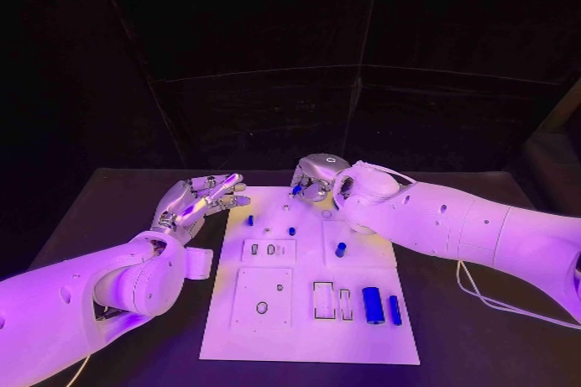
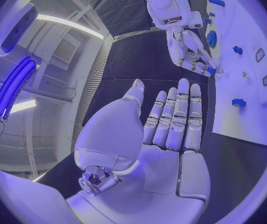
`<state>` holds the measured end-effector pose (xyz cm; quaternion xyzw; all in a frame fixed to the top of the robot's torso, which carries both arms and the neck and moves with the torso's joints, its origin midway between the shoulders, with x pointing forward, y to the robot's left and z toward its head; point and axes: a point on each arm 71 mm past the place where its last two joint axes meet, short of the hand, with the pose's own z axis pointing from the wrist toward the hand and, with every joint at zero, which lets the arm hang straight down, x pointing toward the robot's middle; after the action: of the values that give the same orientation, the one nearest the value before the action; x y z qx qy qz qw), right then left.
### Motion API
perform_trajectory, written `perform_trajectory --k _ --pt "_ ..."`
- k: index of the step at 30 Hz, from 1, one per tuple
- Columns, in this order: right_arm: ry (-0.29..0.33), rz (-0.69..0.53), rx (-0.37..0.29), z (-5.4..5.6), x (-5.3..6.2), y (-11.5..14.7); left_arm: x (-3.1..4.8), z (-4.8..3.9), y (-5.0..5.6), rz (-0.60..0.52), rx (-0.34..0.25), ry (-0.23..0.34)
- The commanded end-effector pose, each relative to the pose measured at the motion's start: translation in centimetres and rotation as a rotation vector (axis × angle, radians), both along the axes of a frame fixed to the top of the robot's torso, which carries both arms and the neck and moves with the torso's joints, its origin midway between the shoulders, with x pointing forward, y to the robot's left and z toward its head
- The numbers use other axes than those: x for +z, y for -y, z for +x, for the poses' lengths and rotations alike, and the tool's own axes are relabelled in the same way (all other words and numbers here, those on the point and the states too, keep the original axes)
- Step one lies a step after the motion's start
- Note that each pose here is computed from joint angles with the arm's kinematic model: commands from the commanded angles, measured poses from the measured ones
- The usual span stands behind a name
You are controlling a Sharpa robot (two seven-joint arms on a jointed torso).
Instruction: Assemble the parts on the task board
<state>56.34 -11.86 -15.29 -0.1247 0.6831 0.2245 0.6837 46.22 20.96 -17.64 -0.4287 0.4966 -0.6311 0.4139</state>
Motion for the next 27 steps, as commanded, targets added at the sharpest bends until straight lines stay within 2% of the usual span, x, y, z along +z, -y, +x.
perform_trajectory --k 1,15,27 --pt "-0.011 0.000 0.012 -0.09 0.13 -0.39 0.22 0.05 0.05 -0.003 -0.009 0.014" --pt "-0.003 0.009 0.017 -0.17 0.22 -0.85 0.27 0.18 -0.06 -0.001 -0.006 0.015" --pt "-0.030 -0.025 0.003 0.05 -0.10 -1.23 0.34 0.22 0.00 -0.001 -0.008 0.016"
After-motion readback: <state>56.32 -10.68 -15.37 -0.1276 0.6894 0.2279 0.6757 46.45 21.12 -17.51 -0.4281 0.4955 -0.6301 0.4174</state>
